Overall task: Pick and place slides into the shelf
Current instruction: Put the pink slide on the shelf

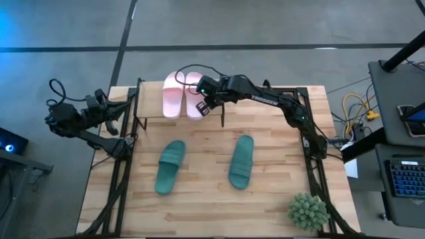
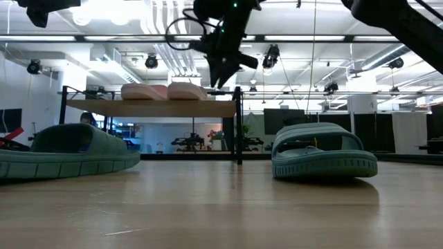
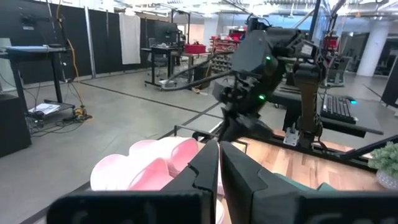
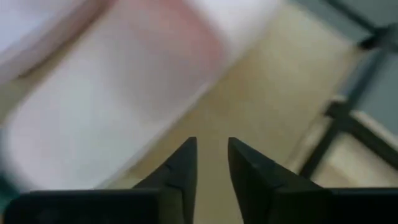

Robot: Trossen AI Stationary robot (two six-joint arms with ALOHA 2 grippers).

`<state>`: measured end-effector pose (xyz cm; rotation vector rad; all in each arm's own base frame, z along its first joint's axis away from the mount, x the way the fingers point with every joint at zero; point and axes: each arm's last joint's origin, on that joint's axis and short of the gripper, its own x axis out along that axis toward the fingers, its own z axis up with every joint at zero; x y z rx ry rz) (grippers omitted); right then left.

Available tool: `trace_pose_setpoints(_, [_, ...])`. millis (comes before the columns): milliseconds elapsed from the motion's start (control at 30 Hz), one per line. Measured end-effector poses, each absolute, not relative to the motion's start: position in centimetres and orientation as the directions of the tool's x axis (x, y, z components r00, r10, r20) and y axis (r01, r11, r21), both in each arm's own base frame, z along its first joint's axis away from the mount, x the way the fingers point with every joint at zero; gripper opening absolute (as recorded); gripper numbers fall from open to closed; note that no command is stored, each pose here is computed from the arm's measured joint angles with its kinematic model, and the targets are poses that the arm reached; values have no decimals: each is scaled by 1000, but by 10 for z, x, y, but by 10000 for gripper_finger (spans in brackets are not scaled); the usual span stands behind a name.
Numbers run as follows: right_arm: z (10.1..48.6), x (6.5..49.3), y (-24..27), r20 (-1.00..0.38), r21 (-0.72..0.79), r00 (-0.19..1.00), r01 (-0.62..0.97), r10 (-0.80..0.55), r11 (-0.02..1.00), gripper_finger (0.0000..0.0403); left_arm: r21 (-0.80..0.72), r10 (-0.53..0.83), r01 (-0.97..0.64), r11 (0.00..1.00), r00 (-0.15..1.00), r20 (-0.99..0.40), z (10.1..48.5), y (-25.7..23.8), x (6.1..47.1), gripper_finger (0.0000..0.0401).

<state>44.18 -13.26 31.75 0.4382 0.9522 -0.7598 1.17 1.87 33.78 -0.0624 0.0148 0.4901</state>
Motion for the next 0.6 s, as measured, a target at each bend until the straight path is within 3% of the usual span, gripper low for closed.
trace_pose_setpoints(267, [307, 447, -135, -865, 44, 369, 730, -341, 682, 21, -63, 470, -470, 880, 882, -23, 337, 20, 9, 4])
trace_pose_setpoints(600, [290, 450, -135, -876, 29, 350, 723, -331, 690, 13, -61, 470, -471, 880, 882, -25, 335, 20, 9, 4])
